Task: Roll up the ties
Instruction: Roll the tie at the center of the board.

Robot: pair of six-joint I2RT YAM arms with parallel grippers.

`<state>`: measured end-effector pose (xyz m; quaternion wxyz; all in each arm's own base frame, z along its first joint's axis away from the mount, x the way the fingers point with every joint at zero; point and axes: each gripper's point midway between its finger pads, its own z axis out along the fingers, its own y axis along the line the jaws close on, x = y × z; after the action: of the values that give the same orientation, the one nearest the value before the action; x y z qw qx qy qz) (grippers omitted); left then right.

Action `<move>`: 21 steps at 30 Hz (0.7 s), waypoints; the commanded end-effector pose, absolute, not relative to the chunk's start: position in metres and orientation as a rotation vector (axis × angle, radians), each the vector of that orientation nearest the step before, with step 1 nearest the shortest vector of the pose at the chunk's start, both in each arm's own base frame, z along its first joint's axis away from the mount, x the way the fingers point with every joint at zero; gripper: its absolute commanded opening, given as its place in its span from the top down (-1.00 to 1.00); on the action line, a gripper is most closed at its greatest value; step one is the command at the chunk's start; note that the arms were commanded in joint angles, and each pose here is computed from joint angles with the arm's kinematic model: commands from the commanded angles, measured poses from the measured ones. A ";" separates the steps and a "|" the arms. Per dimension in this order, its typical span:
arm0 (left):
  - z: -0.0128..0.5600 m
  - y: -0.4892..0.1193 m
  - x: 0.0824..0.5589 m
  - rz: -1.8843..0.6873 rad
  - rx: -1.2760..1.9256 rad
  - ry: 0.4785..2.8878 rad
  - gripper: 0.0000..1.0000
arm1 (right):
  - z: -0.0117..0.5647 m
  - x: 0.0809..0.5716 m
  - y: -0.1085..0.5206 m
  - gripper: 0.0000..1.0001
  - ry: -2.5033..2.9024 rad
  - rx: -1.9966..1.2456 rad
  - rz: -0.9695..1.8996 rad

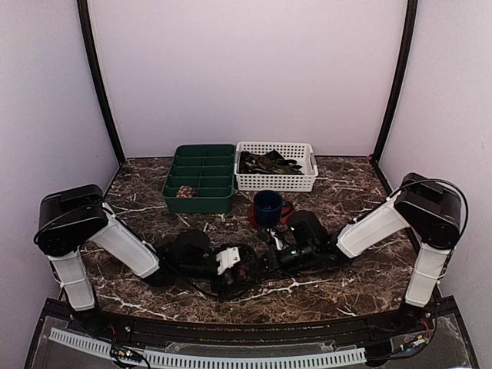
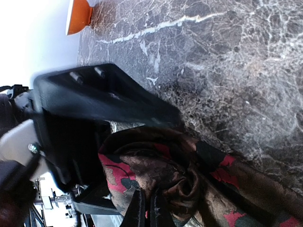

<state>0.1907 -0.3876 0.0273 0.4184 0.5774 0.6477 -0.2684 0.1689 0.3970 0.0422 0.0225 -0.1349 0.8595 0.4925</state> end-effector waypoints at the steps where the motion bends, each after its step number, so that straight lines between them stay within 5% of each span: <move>1: 0.065 -0.390 0.189 -0.719 1.383 1.557 -0.90 | -0.007 0.152 0.362 1.00 2.858 -0.322 1.355; 12: 0.132 -0.344 0.191 -0.875 0.894 1.486 -0.98 | -0.014 0.165 0.334 1.00 2.852 -0.254 1.298; 21: 0.078 -0.364 0.173 -0.954 1.081 1.591 -0.98 | -0.029 0.164 0.311 1.00 2.878 -0.200 1.231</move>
<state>0.1795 -0.3527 0.0915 0.5008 0.4377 0.6534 -0.3615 0.1770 0.3486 0.0190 0.0353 -0.1008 0.8727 0.4765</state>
